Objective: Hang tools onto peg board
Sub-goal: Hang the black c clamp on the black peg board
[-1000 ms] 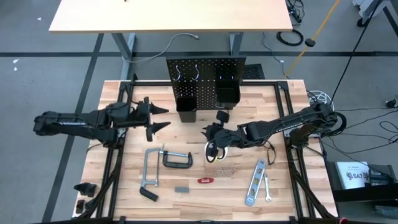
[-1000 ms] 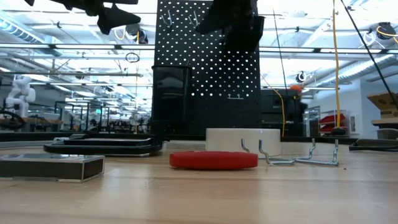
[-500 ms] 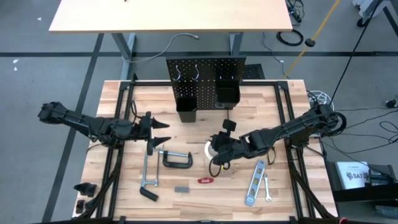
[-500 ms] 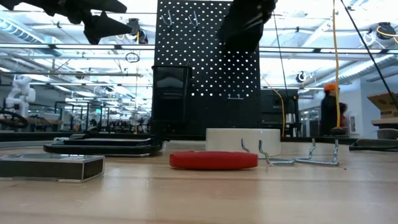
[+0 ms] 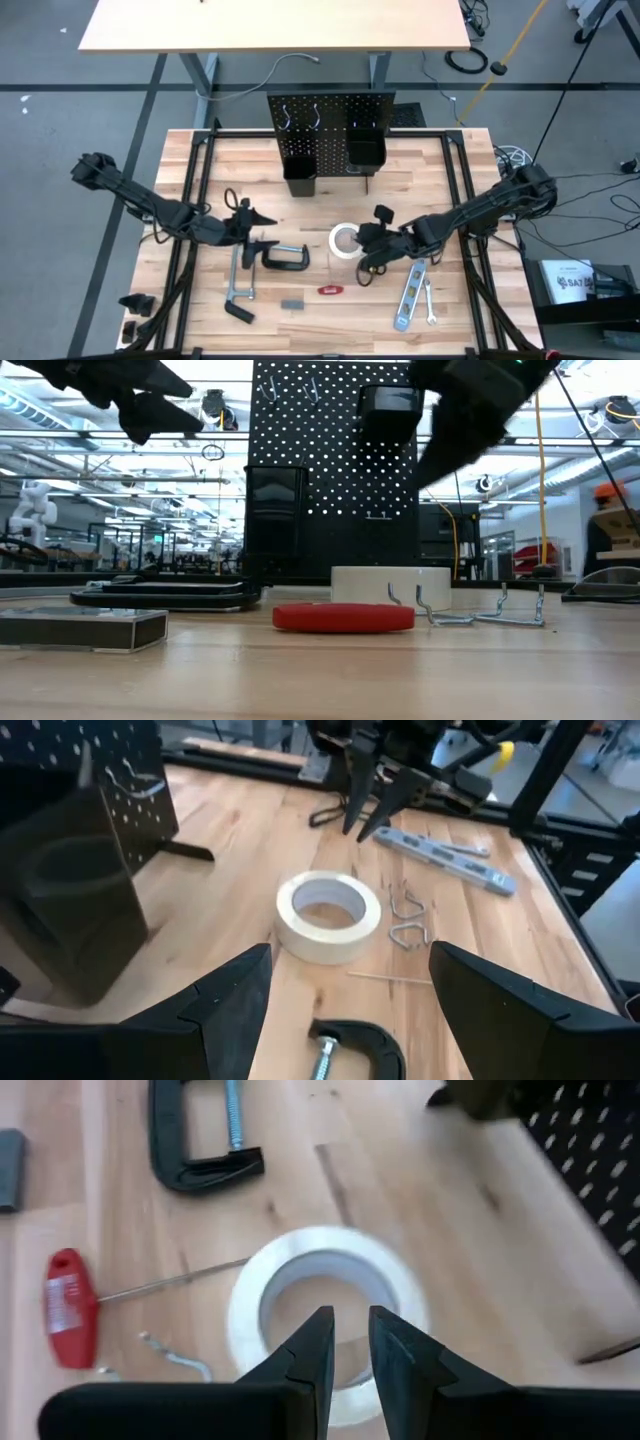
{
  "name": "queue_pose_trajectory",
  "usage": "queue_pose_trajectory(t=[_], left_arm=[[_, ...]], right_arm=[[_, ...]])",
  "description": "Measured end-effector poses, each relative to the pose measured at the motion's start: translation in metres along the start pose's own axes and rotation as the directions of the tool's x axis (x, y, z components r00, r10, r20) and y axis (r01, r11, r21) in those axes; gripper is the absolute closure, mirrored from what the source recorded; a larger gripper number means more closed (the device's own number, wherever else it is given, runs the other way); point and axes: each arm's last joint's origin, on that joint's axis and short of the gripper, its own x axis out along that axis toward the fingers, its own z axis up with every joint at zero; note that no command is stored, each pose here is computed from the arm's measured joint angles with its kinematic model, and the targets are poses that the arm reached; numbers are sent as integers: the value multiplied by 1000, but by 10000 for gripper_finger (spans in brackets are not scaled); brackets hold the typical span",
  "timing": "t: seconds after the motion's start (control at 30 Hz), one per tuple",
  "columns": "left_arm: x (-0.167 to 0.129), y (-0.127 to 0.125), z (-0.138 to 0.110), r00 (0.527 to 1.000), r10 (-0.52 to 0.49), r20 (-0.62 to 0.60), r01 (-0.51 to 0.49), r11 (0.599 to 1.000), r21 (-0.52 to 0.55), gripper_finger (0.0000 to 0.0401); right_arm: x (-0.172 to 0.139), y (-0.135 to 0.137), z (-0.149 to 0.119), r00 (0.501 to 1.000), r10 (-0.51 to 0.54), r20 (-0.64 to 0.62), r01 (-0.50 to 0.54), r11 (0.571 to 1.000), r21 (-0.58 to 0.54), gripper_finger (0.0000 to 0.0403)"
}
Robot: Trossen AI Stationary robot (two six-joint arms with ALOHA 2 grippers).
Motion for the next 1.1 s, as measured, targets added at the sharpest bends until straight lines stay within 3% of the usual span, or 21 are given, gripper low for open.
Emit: queue_pose_trajectory(t=[0.13,0.23,0.37,0.57,0.8,1.1], left_arm=[[5,-3,-5,1000,3,-26,-2,1000,13,125],[7,-3,-7,999,7,-38,-7,1000,20,125],[9,-4,-8,999,-2,-52,2,1000,8,125],[13,-8,-14,987,-106,-122,107,994,0,125],[26,-15,-30,940,-210,-267,219,976,4,125],[42,-13,-47,916,-167,-365,191,981,29,125]], right_arm=[[2,-13,-20,1000,-5,-25,7,995,97,342],[1,-21,-19,1000,-21,-18,23,990,138,342],[3,-26,-16,999,-34,-11,35,996,78,342],[4,-29,-14,999,-38,-9,38,998,52,342],[4,-28,-14,999,-33,-11,33,999,-1,342],[4,-28,-15,999,-34,-13,34,999,12,342]])
